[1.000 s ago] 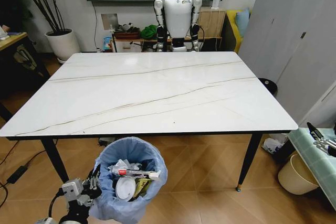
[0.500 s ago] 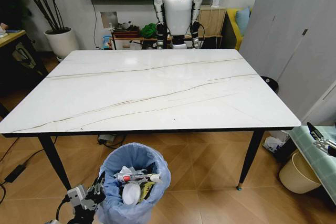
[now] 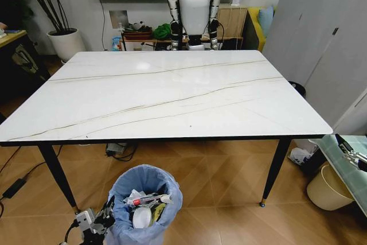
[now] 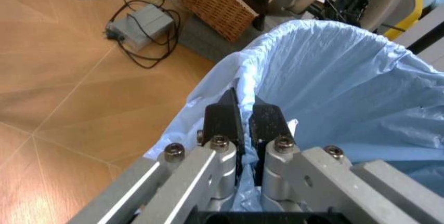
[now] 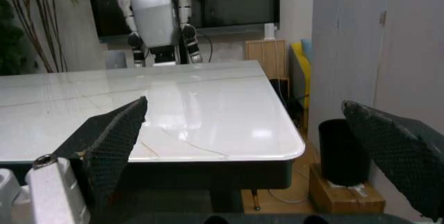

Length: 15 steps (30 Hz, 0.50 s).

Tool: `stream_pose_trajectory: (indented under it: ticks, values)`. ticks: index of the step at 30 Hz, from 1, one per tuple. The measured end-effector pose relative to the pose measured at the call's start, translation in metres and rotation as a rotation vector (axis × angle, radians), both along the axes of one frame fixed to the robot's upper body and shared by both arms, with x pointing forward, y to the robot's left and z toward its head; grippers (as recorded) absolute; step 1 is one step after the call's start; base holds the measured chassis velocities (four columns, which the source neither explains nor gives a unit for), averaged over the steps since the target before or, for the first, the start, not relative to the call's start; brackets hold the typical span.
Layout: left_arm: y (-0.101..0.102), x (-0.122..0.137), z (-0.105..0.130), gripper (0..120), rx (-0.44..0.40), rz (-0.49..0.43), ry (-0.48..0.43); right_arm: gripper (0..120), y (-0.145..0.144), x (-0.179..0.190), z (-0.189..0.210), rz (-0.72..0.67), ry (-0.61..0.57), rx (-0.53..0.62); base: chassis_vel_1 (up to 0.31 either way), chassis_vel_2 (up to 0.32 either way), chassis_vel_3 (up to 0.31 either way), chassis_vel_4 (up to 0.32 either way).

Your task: Pick up the trash bin and place the trash from the table into it.

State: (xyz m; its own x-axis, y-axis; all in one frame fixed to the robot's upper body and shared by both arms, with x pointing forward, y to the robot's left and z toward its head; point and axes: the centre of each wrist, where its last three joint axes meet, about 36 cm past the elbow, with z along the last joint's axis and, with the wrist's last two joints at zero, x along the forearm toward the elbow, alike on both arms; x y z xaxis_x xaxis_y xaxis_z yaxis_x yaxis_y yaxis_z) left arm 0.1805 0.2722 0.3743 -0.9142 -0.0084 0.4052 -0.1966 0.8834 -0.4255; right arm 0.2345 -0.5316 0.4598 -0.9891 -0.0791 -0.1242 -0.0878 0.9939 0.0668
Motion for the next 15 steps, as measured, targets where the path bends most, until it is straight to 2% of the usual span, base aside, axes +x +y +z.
stream_pose_trajectory:
  ticks: [15]
  values:
    - [0.0018, -0.0035, 0.0023, 0, 0.010, 0.005, 0.002, 100, 0.0000, 0.0000, 0.0000, 0.000, 0.000, 0.000, 0.000, 0.000, 0.000, 0.000]
